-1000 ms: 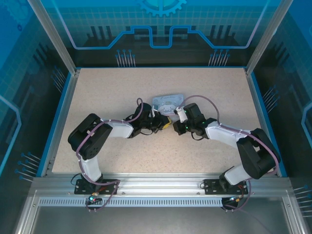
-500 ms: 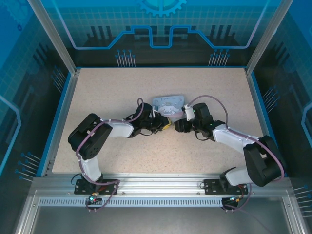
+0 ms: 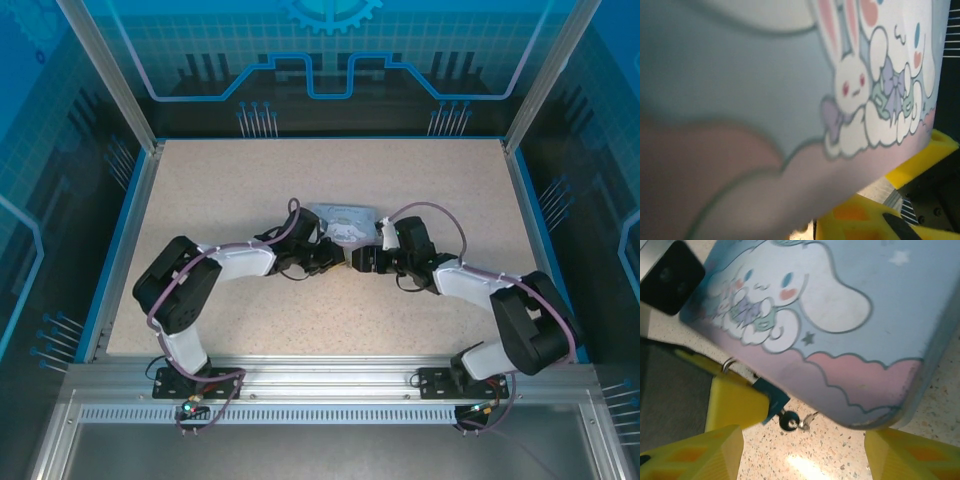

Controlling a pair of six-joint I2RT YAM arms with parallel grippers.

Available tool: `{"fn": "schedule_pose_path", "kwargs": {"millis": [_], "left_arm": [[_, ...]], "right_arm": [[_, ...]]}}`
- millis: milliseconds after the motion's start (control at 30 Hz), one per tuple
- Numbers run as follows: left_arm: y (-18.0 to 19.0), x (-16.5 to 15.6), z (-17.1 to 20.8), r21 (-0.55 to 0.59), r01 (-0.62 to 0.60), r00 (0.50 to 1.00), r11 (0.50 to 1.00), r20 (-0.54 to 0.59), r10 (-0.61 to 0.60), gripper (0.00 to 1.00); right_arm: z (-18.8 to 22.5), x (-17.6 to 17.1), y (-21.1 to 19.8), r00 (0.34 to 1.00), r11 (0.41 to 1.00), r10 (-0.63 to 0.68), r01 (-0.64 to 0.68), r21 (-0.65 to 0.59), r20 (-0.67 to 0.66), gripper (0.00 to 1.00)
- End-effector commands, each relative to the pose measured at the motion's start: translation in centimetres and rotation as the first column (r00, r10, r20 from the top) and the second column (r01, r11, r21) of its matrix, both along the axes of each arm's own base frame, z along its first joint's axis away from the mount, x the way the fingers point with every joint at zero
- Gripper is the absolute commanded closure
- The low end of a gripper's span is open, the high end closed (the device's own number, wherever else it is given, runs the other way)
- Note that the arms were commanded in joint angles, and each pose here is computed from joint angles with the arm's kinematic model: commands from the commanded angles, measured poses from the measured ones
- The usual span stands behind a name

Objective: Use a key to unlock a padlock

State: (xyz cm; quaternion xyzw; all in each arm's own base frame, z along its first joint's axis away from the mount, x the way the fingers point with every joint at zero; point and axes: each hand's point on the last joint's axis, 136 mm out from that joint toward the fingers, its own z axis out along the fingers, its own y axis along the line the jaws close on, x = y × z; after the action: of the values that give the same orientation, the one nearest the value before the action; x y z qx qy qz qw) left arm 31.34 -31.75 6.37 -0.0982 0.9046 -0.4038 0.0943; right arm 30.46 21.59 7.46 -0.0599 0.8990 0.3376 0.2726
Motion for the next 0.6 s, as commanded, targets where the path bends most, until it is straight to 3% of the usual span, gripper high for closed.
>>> {"fn": "schedule_pose_path", "kwargs": {"millis": [0,233,567], "left_arm": [[-1.2,-0.8,-0.2,0.018,0.068,0.998,0.998,0.012,-0.068,0.77],[-1.3,-1.5,-0.9,0.027,0.069,0.997,0.997,0.013,-0.070,0.60],[0.0,-1.9,2.2,0.021,0.046,0.995,0.999,0.091,-0.048,0.38]], "right_arm": [[-0.1,0.8,-0.2,0.999,0.997,-0.050,0.051,0.051,-0.014,0.34],[-0.3,1.5,-0.3,0.996,0.993,-0.088,0.090,0.077,-0.022,0.33],[-0.1,2.5,0.6,0.995,0.988,-0.086,0.091,0.125,-0.042,0.33]]}}
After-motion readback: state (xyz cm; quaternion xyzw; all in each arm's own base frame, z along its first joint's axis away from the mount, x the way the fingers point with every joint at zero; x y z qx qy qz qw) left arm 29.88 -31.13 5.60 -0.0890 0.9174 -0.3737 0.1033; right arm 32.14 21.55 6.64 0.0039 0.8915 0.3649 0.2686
